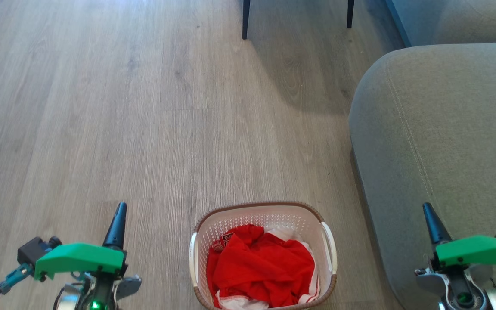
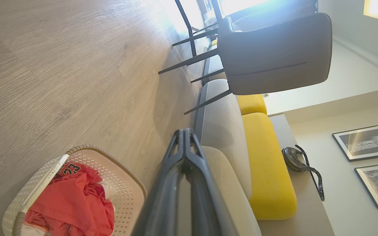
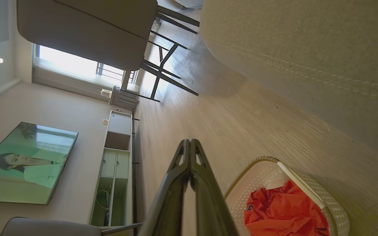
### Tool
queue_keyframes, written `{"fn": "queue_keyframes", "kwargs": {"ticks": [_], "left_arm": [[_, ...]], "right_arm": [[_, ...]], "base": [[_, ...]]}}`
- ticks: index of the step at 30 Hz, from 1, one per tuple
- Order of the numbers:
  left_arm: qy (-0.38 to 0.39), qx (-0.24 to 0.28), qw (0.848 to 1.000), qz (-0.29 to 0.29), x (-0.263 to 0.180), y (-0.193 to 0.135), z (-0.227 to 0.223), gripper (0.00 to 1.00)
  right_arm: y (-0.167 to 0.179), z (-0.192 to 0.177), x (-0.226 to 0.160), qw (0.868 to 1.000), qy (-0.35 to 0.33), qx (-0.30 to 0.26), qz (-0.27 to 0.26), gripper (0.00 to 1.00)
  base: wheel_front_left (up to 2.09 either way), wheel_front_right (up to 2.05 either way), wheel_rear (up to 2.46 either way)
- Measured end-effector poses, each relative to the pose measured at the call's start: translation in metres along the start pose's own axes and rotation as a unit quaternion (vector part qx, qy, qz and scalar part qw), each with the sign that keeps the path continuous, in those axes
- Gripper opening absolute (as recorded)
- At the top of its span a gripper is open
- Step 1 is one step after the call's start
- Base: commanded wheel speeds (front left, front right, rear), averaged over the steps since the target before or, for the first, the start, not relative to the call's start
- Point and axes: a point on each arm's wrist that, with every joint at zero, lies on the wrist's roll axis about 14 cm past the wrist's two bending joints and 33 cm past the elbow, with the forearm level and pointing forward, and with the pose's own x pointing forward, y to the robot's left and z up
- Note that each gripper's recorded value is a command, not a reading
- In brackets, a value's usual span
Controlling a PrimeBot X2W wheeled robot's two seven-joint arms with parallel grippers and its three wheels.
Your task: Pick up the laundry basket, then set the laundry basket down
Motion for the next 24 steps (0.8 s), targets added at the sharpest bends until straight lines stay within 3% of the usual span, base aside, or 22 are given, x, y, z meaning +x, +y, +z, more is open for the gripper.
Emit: {"fn": "queue_keyframes", "kwargs": {"ticks": [24], "left_arm": [[-0.003, -0.131, 0.991, -0.015, 0.006, -0.001, 0.013, 0.00]], "right_arm": [[-0.004, 0.006, 0.001, 0.992, 0.004, 0.127, -0.004, 0.00]], "base": [[0.00, 0.00, 0.00]]}}
